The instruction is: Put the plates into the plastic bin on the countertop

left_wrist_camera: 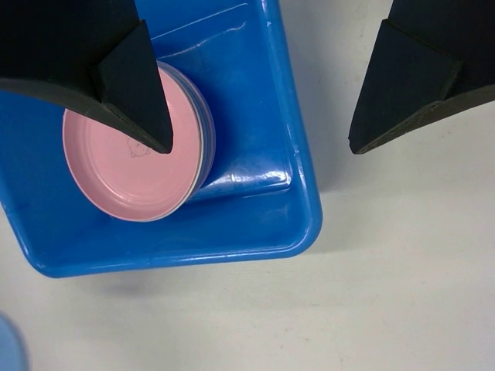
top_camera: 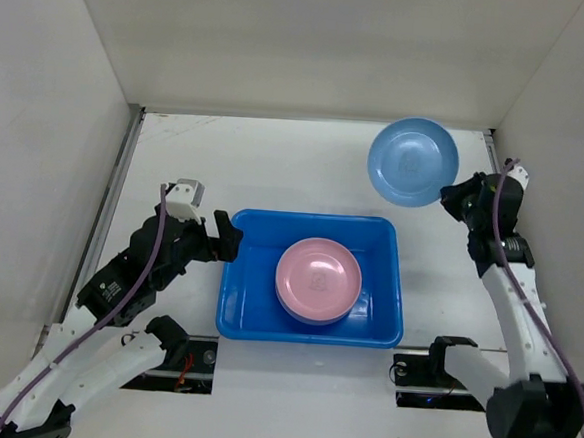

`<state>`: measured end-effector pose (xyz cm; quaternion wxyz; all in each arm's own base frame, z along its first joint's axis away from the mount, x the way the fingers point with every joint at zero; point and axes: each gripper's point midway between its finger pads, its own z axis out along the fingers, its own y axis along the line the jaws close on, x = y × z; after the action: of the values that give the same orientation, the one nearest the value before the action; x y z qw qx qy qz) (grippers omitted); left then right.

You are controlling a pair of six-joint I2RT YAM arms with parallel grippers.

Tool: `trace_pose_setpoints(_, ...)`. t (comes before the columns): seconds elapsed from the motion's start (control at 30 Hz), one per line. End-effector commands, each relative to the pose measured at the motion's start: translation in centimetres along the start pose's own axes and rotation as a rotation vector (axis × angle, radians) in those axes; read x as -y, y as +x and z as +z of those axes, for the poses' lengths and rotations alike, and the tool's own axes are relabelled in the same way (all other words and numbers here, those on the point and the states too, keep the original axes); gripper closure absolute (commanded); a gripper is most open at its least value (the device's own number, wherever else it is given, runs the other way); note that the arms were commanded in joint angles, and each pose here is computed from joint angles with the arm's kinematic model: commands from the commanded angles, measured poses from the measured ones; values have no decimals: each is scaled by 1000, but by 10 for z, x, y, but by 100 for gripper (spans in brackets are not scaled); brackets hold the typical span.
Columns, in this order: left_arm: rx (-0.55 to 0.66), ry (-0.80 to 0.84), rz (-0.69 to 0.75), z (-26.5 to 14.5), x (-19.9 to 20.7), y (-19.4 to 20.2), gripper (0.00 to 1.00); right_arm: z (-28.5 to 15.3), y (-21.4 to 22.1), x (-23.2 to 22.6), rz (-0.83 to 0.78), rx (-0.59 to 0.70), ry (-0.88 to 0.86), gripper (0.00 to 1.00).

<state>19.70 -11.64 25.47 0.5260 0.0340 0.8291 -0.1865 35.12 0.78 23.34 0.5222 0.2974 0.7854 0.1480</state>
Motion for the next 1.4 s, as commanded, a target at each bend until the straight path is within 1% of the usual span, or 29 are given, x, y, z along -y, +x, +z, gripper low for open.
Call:
trace_pose_setpoints(0.0, 36, -1, -20, 4, -1, -4, 0, -43, -3, -33, -7, 44, -125, 100)
trace_pose_setpoints(0.1, 50, 5, -33, 6, 1, -7, 0, -76, 14, -51, -62, 10, -212, 100)
trace_pose_setpoints(0.17, 59, 0, -39, 8, 0, -8, 0, -96, 32, -59, -107, -41, -263, 100)
trace_pose_setpoints(0.27, 76, -7, -55, 11, -2, -8, 0, -118, 65, -58, -184, -124, -301, 100)
trace_pose_setpoints(0.4, 95, -29, -92, 16, -9, -6, 0, -134, 112, -43, -278, -237, -300, 100)
trace_pose_setpoints(0.5, 112, -48, -117, 19, -14, -8, 0, -140, 143, -37, -311, -317, -305, 100)
trace_pose_setpoints(0.6, 128, -64, -139, 20, -18, -11, 0, -142, 164, -34, -342, -362, -304, 100)
trace_pose_setpoints(0.7, 138, -72, -158, 21, -21, -11, 0, -139, 176, -36, -359, -377, -301, 100)
trace_pose_setpoints(0.9, 142, -80, -175, 21, -24, -8, 0, -128, 185, -50, -364, -380, -312, 100)
trace_pose_setpoints(1.17, 145, -87, -177, 21, -27, -6, 0, -115, 211, -49, -434, -435, -267, 99)
trace_pose_setpoints(1.37, 146, -90, -178, 21, -28, -6, 0, -117, 214, -52, -442, -440, -281, 93)
